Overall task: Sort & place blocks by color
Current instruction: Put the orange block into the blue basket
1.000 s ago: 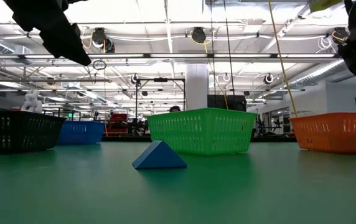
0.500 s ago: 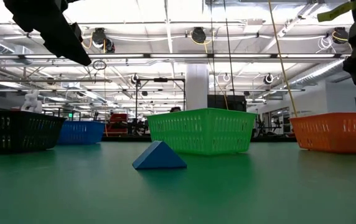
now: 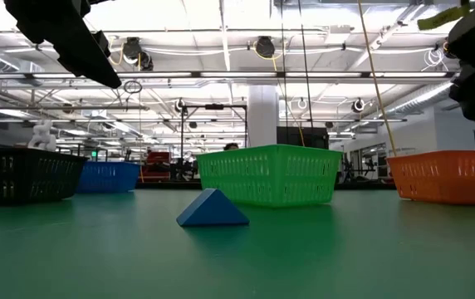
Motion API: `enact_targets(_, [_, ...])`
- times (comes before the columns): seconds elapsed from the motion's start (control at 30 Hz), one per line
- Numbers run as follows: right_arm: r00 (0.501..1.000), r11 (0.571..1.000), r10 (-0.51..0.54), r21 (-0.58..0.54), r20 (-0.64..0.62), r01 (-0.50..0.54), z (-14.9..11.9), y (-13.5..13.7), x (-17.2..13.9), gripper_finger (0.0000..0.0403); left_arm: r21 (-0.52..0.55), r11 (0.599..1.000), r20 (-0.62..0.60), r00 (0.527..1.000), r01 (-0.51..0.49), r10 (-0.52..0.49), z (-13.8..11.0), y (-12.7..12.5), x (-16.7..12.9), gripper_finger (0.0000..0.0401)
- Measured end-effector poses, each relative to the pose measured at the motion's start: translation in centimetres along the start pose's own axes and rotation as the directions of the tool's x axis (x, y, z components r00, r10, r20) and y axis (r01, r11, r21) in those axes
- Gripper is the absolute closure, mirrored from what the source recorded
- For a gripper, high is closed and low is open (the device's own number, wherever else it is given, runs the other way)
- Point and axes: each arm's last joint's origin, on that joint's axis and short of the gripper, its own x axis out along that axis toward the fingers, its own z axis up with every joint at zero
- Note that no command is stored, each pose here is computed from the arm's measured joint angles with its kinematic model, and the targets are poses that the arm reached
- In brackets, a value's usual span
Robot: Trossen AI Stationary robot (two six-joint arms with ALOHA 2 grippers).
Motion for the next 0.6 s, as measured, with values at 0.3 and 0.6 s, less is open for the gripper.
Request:
enact_targets(0.3, [0.995,0.993,-0.101,-0.056,0.013,0.101,0.3,-0.9,2.0,0.0168,0.001,1.0,-0.003,1.0,0.001,-0.001,0.0,0.0,0.0,0.0187])
enact_targets(0.6, [0.986,0.982,-0.134,-0.122,0.102,0.146,0.9,-1.5,1.9,0.0285,0.001,1.0,-0.004,1.0,0.002,-0.002,0.0,0.0,0.0,0.0187])
